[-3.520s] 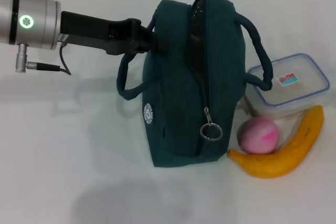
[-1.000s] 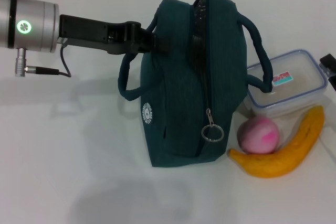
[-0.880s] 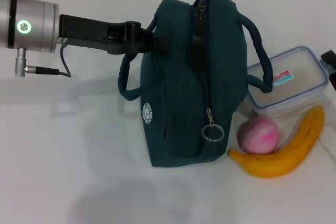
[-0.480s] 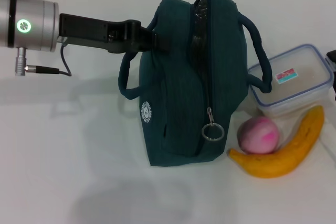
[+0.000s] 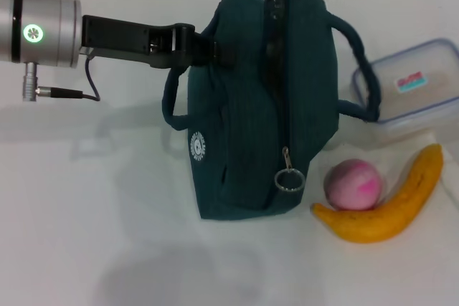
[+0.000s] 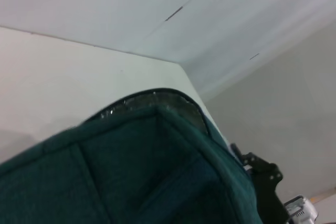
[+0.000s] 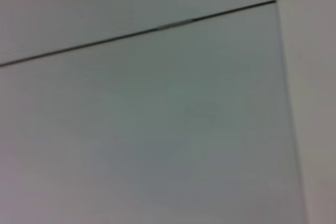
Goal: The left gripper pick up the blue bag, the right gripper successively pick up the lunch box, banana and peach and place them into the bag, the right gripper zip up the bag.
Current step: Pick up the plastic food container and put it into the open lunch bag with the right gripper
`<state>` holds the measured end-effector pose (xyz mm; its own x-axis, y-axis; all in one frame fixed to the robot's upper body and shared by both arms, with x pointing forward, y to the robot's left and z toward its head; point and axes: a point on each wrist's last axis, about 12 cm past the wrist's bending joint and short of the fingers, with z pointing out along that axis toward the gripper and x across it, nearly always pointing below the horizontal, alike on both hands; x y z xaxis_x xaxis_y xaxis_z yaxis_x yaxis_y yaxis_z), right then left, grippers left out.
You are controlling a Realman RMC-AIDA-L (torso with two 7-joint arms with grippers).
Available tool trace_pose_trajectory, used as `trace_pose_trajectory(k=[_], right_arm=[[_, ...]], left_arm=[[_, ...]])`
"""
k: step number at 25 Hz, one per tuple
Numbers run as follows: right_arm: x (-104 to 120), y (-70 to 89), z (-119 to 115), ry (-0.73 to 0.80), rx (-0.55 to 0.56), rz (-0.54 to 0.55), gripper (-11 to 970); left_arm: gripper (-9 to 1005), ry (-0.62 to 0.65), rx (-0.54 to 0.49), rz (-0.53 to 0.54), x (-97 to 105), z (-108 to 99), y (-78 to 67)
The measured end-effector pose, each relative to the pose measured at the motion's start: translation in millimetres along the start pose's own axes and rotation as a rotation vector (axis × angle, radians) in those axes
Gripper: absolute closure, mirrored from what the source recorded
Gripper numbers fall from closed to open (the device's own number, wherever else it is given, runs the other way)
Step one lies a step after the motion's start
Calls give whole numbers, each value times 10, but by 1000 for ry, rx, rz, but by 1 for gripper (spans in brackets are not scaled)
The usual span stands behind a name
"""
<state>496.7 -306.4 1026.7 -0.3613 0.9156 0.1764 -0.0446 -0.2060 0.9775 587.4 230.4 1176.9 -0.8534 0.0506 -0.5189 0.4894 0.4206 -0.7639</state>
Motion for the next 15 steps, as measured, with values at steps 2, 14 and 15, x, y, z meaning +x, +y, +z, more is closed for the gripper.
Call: trace_pose_trajectory(k=[2,14,15], right_arm=[[-5,41,0,-7,-37,7,830],[-123,386,23,-75,-306,6,813],[-152,409,15,-89,-320,-1,811]], left_arm=[[953,-1,2,1,1,0,-1],[952,-4,-4,4,-10,-3,3],[952,-6,-7,8,-15,-10,6]])
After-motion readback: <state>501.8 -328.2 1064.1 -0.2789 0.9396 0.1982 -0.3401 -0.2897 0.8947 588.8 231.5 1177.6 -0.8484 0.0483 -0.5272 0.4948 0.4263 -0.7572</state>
